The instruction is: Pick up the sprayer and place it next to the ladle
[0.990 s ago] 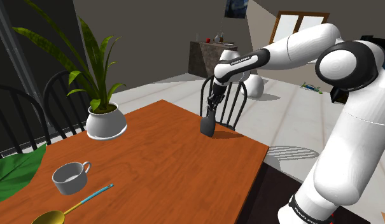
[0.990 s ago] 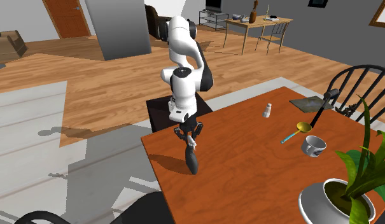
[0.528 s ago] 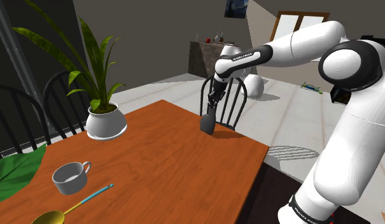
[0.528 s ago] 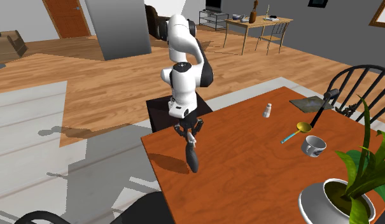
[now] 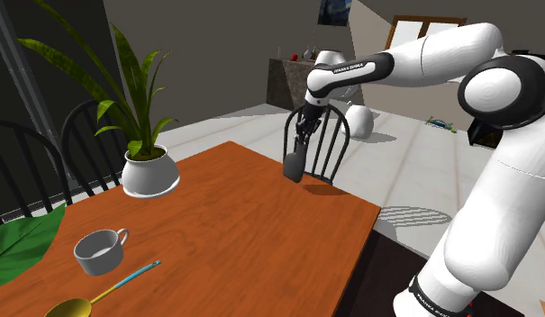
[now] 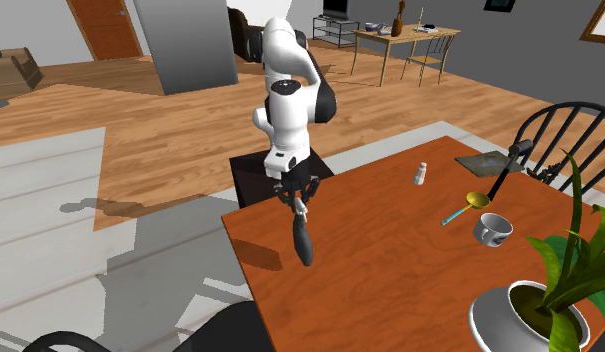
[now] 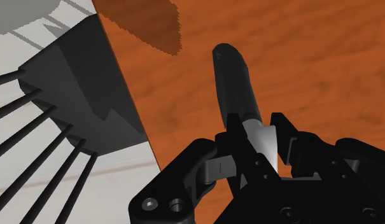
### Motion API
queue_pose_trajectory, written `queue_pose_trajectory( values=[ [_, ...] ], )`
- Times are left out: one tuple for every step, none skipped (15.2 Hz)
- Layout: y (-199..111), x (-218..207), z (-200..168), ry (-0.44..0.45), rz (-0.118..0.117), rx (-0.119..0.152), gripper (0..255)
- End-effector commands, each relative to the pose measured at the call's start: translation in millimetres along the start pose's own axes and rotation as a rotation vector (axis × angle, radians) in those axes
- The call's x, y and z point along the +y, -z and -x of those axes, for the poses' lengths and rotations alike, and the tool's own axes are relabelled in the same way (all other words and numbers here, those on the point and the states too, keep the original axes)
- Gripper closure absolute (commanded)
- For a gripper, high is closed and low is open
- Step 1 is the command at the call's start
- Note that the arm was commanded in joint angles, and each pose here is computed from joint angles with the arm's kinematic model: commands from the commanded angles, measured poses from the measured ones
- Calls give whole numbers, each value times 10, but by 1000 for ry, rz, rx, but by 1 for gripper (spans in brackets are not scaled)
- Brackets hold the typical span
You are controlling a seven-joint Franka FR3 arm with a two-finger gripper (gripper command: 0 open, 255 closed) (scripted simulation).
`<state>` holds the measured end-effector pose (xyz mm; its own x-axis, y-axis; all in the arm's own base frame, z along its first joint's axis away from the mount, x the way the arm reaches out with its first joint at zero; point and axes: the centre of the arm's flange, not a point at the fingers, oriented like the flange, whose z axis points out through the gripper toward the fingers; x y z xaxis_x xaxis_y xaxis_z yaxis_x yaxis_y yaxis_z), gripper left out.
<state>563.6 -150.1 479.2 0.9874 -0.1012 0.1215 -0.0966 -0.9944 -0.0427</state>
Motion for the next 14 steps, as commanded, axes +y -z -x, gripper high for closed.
queue_pose_trajectory(
  values=[
    [114, 4, -20, 0, 0, 0, 255],
    [167, 2, -27, 0, 0, 0, 255],
    [219, -1, -33, 0, 0, 0, 255],
    [271, -3, -39, 0, 0, 0, 255],
    [324, -5, -46, 0, 0, 0, 255],
    [376, -7, -52, 0, 0, 0, 255],
    [429, -10, -59, 0, 0, 0, 255],
    [481, -12, -65, 0, 0, 0, 255],
    [533, -14, -72, 0, 0, 0, 255],
    [586, -16, -78, 0, 0, 0, 255],
    [638, -19, -84, 0, 0, 0, 255],
    [690, -21, -91, 0, 0, 0, 255],
    [743, -23, -97, 0, 0, 0, 255],
    [795, -25, -104, 0, 0, 0, 255]
  ],
)
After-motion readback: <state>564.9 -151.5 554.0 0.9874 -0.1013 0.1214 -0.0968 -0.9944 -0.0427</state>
